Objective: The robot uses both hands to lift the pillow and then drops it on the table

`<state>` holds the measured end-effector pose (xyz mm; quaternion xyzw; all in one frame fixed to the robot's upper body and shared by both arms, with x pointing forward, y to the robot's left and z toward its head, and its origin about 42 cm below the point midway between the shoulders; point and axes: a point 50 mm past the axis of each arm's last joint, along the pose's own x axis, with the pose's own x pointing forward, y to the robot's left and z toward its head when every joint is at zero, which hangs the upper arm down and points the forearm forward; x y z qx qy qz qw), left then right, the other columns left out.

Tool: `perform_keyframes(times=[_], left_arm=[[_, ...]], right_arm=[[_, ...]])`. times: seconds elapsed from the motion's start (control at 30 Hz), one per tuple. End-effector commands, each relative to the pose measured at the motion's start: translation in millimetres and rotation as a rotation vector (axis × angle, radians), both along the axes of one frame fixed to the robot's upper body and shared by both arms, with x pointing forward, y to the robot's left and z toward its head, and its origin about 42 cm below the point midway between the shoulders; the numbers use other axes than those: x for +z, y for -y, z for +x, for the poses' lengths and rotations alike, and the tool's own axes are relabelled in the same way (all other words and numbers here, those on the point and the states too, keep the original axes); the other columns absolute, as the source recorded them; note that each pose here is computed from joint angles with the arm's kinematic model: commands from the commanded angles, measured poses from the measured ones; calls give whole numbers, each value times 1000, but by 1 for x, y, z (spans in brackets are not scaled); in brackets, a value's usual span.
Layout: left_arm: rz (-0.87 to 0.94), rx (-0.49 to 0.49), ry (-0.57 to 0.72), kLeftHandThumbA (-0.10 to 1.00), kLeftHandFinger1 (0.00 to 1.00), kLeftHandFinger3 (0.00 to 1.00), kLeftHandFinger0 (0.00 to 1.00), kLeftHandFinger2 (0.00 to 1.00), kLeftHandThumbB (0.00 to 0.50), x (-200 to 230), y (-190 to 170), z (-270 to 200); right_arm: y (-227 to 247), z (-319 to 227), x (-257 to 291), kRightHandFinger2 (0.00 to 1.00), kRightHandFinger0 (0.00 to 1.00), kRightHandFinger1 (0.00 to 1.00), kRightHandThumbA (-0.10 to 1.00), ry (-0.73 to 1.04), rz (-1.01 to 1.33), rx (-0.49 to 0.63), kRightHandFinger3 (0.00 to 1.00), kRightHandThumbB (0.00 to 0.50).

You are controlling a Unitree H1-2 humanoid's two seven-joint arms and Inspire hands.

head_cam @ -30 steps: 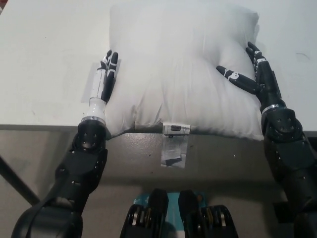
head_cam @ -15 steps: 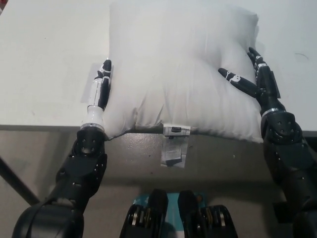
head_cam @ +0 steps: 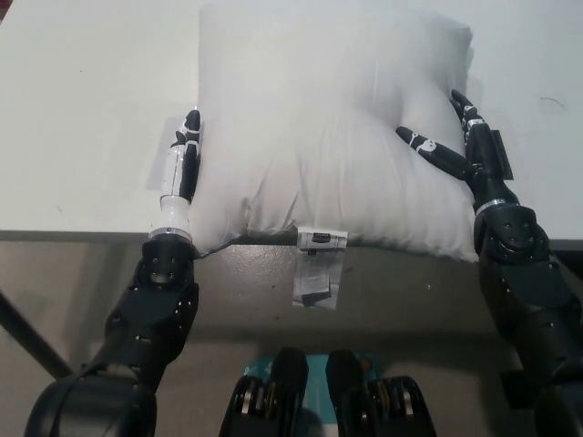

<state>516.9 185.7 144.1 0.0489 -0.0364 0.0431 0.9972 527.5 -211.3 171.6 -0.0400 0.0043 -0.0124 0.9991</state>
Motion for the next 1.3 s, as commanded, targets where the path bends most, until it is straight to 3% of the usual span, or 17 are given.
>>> perform_keyframes(times=[0.0, 0.17, 0.23, 0.5, 0.8, 0.9, 0.93, 1.1, 1.17, 1.27], left_arm=[[-15, -58, -18, 1000, 1000, 1000, 1000, 1000, 58, -1, 19, 0], [-15, -66, -18, 1000, 1000, 1000, 1000, 1000, 52, -1, 22, -1], [-26, -51, -18, 1000, 1000, 1000, 1000, 1000, 50, -3, 19, -2], [-51, -47, -28, 1000, 1000, 1000, 1000, 1000, 59, -1, 14, 1], [-60, -48, -29, 1000, 1000, 1000, 1000, 1000, 60, -4, 15, -2], [-52, -49, -29, 1000, 1000, 1000, 1000, 1000, 71, -4, 16, -2], [-62, -54, -30, 1000, 1000, 1000, 1000, 1000, 72, -2, 18, 0], [-61, -73, -22, 1000, 1000, 1000, 1000, 1000, 81, 0, 26, 0], [-106, -117, -6, 1000, 1000, 1000, 1000, 1000, 108, 5, 42, 0], [-150, -139, 11, 1000, 1000, 1000, 1000, 1000, 128, 10, 57, -1]], right_arm=[[-12, -9, -30, 1000, 1000, 1000, 1000, -124, -9, 18, 1000, 197], [-11, -10, -32, 1000, 1000, 1000, 1000, -127, -16, 15, 1000, 194], [-5, -12, -38, 1000, 1000, 1000, 1000, -160, -23, -8, 1000, 169], [3, -13, -44, 1000, 1000, 1000, 1000, -177, -35, -26, 1000, 188], [-18, -16, -49, 1000, 1000, 1000, 1000, -168, -56, 64, 1000, 162], [-21, -16, -48, 1000, 1000, 1000, 1000, -166, -55, 79, 1000, 171], [-30, -15, -45, 1000, 1000, 1000, 1000, -158, -52, 103, 1000, 219], [-50, -14, -37, 1000, 1000, 1000, 1000, -124, -43, 193, 1000, 209], [-76, -13, -24, 1000, 1000, 1000, 1000, -73, -41, 268, 1000, 264], [-97, -13, -11, 1000, 1000, 1000, 1000, -33, -32, 330, 1000, 284]])
